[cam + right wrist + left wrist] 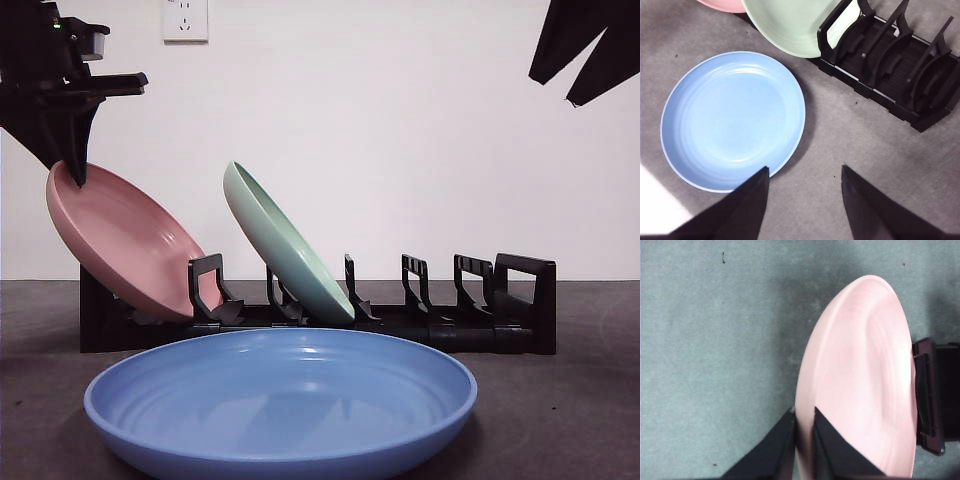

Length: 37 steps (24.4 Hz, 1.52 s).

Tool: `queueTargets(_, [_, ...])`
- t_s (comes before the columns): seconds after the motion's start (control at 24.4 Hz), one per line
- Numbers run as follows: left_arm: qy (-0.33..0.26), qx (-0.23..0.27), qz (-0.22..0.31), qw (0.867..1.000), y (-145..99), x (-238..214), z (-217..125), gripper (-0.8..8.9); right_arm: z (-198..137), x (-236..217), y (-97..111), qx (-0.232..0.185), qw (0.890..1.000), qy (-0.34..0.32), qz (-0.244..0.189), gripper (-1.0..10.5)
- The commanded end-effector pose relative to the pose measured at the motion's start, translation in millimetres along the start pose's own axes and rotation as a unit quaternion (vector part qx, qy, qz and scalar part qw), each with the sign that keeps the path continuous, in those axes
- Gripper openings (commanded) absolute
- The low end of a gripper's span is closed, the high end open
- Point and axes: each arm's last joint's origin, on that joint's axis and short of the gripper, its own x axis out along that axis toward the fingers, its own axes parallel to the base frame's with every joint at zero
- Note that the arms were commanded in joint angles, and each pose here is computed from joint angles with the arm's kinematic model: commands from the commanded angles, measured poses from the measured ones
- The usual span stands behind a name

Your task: Place the plate

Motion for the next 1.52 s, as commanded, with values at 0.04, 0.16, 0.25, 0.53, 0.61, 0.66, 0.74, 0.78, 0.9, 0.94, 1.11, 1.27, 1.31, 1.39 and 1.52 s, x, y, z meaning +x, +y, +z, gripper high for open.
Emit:
queueTargets(0.04, [-0.017, 0.007, 0.005, 1.000, -2.3, -6.2, 10.3, 0.10, 2.0, -0.4, 0.9, 0.003, 1.000, -0.004, 0.000, 2.3])
queueTargets(0.16, [-0.013, 0.015, 0.024, 1.000, -1.2, -11.4, 11.7, 0.10, 2.0, -0.4, 0.9, 0.003, 1.000, -0.004, 0.000, 2.3])
queueTargets(0.25, [-0.011, 0.015, 0.031, 0.999, -0.7, -14.4, 12.5, 0.10, 2.0, -0.4, 0.9, 0.003, 1.000, -0.004, 0.000, 2.3])
queueTargets(0.53, [-0.029, 0.020, 0.032, 0.999, 0.3, -42.9, 19.4, 0.10, 1.7, -0.4, 0.9, 0.003, 1.000, -0.003, 0.000, 2.3])
queueTargets(0.61, [-0.028, 0.023, 0.040, 0.999, 1.5, -51.2, 18.5, 0.10, 1.6, -0.4, 0.9, 0.003, 1.000, -0.002, 0.000, 2.3])
queueTargets(0.66, [-0.029, 0.022, 0.046, 0.998, 2.4, -54.7, 17.8, 0.10, 1.6, -0.4, 0.9, 0.003, 1.000, -0.002, 0.000, 2.3])
queueTargets(0.74, [-0.032, 0.026, 0.056, 0.998, 6.1, -65.1, 14.9, 0.10, 1.6, -0.4, 0.9, 0.003, 1.000, -0.002, 0.000, 2.3])
queueTargets(0.78, [-0.033, 0.028, 0.058, 0.997, 8.4, -70.2, 13.2, 0.10, 1.6, -0.4, 0.9, 0.003, 1.000, -0.002, -0.001, 2.3])
queueTargets(0.9, [-0.028, 0.025, 0.064, 0.997, 16.6, -84.8, 6.2, 0.10, 1.7, -0.4, 0.9, 0.001, 1.000, -0.003, -0.001, 2.3])
queueTargets(0.94, [-0.022, 0.024, 0.067, 0.997, 19.5, -88.4, 3.4, 0.10, 1.8, -0.3, 0.9, 0.001, 1.000, -0.003, -0.001, 2.3])
queueTargets(1.11, [-0.010, 0.014, 0.038, 0.999, 26.4, -94.6, -14.8, 0.10, 1.8, -0.4, 0.9, -0.001, 1.000, -0.003, -0.001, 2.3])
queueTargets(1.27, [-0.010, 0.007, -0.003, 1.000, 27.9, -90.0, -44.9, 0.10, 2.2, -0.3, 0.9, -0.002, 1.000, -0.005, -0.001, 2.3])
queueTargets(1.31, [-0.010, 0.003, -0.012, 1.000, 28.2, -87.8, -54.9, 0.10, 2.3, -0.3, 0.9, -0.002, 1.000, -0.006, 0.000, 2.3])
queueTargets(1.39, [-0.007, -0.006, -0.037, 0.999, 28.8, -83.8, -75.9, 0.10, 2.4, -0.3, 0.9, -0.002, 1.000, -0.006, 0.000, 2.3])
queueTargets(1.52, [-0.006, -0.028, -0.077, 0.997, 29.6, -81.2, -110.0, 0.10, 2.4, -0.3, 0.7, -0.003, 1.000, -0.006, -0.005, 2.3])
